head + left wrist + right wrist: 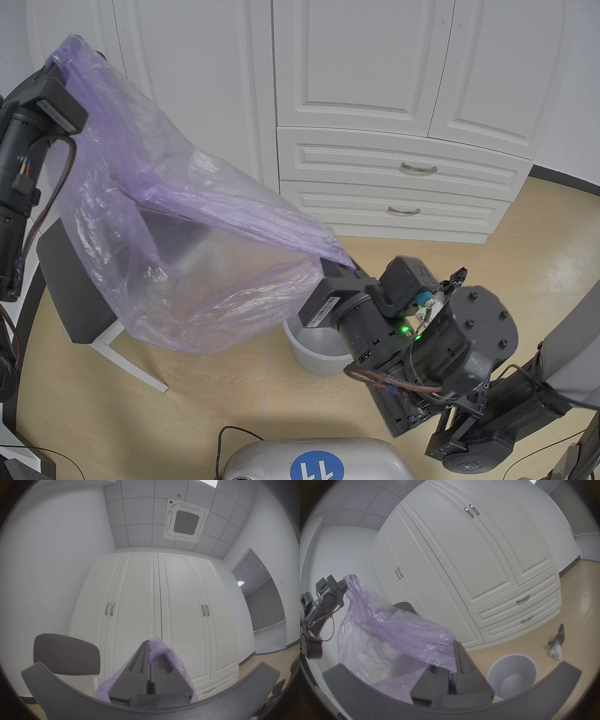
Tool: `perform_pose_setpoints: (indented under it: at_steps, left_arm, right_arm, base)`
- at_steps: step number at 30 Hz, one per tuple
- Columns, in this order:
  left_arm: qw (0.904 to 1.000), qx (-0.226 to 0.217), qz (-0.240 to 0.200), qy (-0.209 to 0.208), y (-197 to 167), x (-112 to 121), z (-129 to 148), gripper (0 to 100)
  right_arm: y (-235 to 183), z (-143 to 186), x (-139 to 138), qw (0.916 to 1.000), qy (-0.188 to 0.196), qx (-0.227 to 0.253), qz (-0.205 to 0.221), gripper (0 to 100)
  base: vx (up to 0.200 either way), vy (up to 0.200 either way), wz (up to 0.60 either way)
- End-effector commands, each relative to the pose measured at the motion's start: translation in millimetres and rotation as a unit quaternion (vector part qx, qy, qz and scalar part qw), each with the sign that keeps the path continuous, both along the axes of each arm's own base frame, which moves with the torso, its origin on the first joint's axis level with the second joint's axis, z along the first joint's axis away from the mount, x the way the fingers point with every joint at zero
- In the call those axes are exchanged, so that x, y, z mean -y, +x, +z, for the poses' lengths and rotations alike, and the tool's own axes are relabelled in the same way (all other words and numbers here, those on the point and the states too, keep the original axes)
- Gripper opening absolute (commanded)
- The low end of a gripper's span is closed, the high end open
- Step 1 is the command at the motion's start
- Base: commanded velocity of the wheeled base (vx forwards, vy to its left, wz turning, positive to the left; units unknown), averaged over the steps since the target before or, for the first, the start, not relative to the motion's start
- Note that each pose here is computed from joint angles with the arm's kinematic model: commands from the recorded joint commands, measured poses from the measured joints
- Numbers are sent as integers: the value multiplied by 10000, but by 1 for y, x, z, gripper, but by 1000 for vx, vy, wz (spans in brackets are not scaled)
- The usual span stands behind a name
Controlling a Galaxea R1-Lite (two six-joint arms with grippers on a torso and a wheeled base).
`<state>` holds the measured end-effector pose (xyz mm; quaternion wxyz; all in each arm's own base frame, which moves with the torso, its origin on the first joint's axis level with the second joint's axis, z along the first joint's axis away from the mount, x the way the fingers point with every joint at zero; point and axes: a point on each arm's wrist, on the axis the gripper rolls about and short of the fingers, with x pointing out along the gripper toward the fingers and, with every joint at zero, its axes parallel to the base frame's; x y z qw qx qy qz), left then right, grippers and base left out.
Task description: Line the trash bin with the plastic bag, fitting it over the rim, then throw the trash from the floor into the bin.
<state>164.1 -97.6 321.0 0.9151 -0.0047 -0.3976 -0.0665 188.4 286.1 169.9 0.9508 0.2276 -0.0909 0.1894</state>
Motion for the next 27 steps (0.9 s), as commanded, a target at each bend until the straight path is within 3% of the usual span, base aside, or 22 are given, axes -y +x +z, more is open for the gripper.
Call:
perform_pose_setpoints:
  at_steps: [1, 4, 16, 21, 27]
  left_arm:
    - [9992, -342, -39, 180, 21, 14, -16, 0]
    - [9982, -518, -44, 286, 31, 20, -26, 0]
    - [9884, -1361, -157, 656, 71, 45, -74, 0]
    - [9860, -1490, -130, 735, 73, 45, -82, 0]
    - [9849, -1535, -23, 797, 73, 39, -85, 0]
  right_arm:
    - [4, 15, 19, 9995, 20, 198, -229, 0]
    - [8, 19, 34, 9983, -211, 282, -471, 0]
    - [9, 52, 91, 9928, -536, 321, -1024, 0]
    - [10, 59, 117, 9850, -813, 400, -1472, 0]
    - [4, 59, 146, 9687, -1401, 464, -1994, 0]
  base:
    - [0, 0, 0]
    - [0, 0, 0]
    - [0, 0, 0]
    - [0, 0, 0]
    - [0, 0, 0]
